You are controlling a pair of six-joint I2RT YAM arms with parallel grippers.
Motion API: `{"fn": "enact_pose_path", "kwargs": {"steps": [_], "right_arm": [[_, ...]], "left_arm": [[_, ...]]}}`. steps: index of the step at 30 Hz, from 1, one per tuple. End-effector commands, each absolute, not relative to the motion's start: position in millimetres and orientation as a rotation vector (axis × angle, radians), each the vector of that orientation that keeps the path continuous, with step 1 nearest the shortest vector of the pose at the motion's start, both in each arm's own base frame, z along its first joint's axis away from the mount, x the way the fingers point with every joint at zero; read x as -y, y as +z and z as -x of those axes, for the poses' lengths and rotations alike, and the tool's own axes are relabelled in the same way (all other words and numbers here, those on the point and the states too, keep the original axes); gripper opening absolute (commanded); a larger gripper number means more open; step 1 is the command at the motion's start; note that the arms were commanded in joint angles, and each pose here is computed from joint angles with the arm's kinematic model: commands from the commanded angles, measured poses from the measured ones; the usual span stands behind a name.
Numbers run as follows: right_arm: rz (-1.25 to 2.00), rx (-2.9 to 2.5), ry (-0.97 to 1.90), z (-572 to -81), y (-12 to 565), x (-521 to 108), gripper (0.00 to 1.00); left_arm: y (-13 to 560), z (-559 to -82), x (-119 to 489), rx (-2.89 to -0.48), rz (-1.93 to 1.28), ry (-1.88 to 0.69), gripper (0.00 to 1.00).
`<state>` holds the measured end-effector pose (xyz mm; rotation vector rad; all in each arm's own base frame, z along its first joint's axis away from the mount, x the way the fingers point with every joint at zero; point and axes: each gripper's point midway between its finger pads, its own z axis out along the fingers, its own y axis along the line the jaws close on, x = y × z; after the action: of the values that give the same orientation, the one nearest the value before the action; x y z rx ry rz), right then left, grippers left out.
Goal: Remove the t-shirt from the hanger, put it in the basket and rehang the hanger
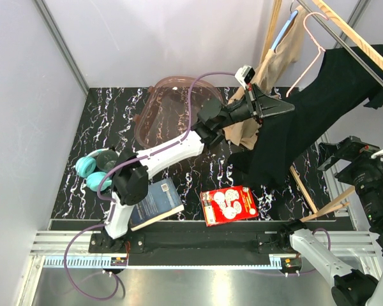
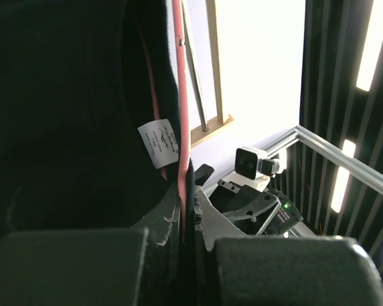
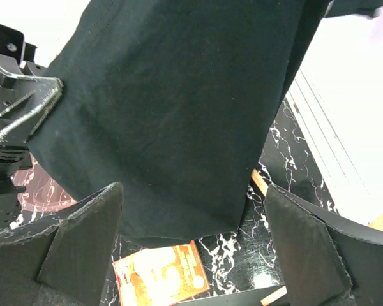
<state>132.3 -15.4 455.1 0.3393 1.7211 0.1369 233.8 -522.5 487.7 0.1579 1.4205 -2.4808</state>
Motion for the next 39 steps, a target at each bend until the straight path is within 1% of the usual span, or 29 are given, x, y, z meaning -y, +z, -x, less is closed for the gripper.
{"fn": "enact_pose_path", "kwargs": {"steps": [1, 3, 4, 5, 6, 7, 8, 10, 12, 13, 14, 19, 23, 28, 29, 33, 36, 38, 39], "right_arm": [[-0.289, -1.728, 0.148, -134.6, 456.3, 9.4, 1.00], [-0.249, -1.750, 0.171, -135.9, 452.6, 2.0, 1.00], [-0.225, -1.758, 0.186, -136.0, 451.4, -2.1, 1.00], [-0.195, -1.764, 0.200, -136.7, 450.3, -6.5, 1.00], [-0.170, -1.773, 0.228, -136.8, 449.1, -12.6, 1.00], [-0.154, -1.776, 0.242, -136.5, 448.1, -15.8, 1.00], [-0.136, -1.781, 0.258, -137.3, 446.4, -19.7, 1.00], [-0.087, -1.790, 0.303, -137.2, 445.1, -30.1, 1.00], [-0.036, -1.797, 0.352, -139.2, 444.1, -41.6, 1.00], [-0.021, -1.800, 0.365, -140.5, 443.6, -45.1, 1.00], [0.000, -1.803, 0.376, -143.9, 443.1, -49.5, 1.00], [0.123, -1.807, 0.445, -154.7, 449.2, -71.8, 1.00], [0.155, -1.792, 0.466, -166.9, 469.1, -80.7, 1.00], [0.171, -1.751, 0.529, -181.5, 496.4, -94.7, 1.00], [0.156, -1.747, 0.531, -190.3, 503.2, -96.5, 1.00], [0.130, -1.748, 0.520, -213.4, 511.6, -100.2, 1.00], [0.148, -1.766, 0.565, -230.1, 510.5, -113.6, 1.00], [0.151, -1.773, 0.584, -241.9, 509.4, -120.4, 0.98], [0.148, -1.771, 0.578, -245.4, 509.9, -120.3, 0.95]], "left_arm": [[542.2, -200.3, 473.4, -1.126, -0.305, -2.502, 0.00], [546.4, -193.0, 462.8, -1.120, -0.333, -2.452, 0.00], [529.6, -196.5, 467.5, -1.205, -0.326, -2.416, 0.00], [537.6, -189.9, 457.4, -1.205, -0.346, -2.381, 0.00], [526.1, -191.8, 459.1, -1.235, -0.375, -2.298, 0.00], [510.5, -197.4, 463.3, -1.349, -0.361, -2.231, 0.00], [518.7, -191.9, 452.4, -1.319, -0.413, -2.130, 0.00], [507.6, -196.1, 444.2, -1.441, -0.390, -1.987, 0.00], [500.7, -201.5, 437.3, -1.463, -0.417, -1.846, 0.00], [493.8, -203.9, 430.7, -1.527, -0.397, -1.779, 0.00], [489.2, -207.0, 426.3, -1.530, -0.431, -1.694, 0.00], [469.1, -210.0, 403.6, -1.626, -0.500, -1.460, 0.00], [452.7, -214.1, 384.7, -1.655, -0.597, -1.260, 0.00], [435.6, -209.4, 369.6, -1.678, -0.640, -1.184, 0.00], [437.0, -206.6, 365.8, -1.672, -0.640, -1.184, 0.00], [424.3, -194.8, 365.9, -1.685, -0.698, -1.216, 0.00], [420.9, -184.9, 364.8, -1.678, -0.736, -1.236, 0.00], [418.1, -178.5, 364.8, -1.677, -0.757, -1.251, 0.00], [417.5, -175.2, 365.0, -1.675, -0.767, -1.259, 0.00]]}}
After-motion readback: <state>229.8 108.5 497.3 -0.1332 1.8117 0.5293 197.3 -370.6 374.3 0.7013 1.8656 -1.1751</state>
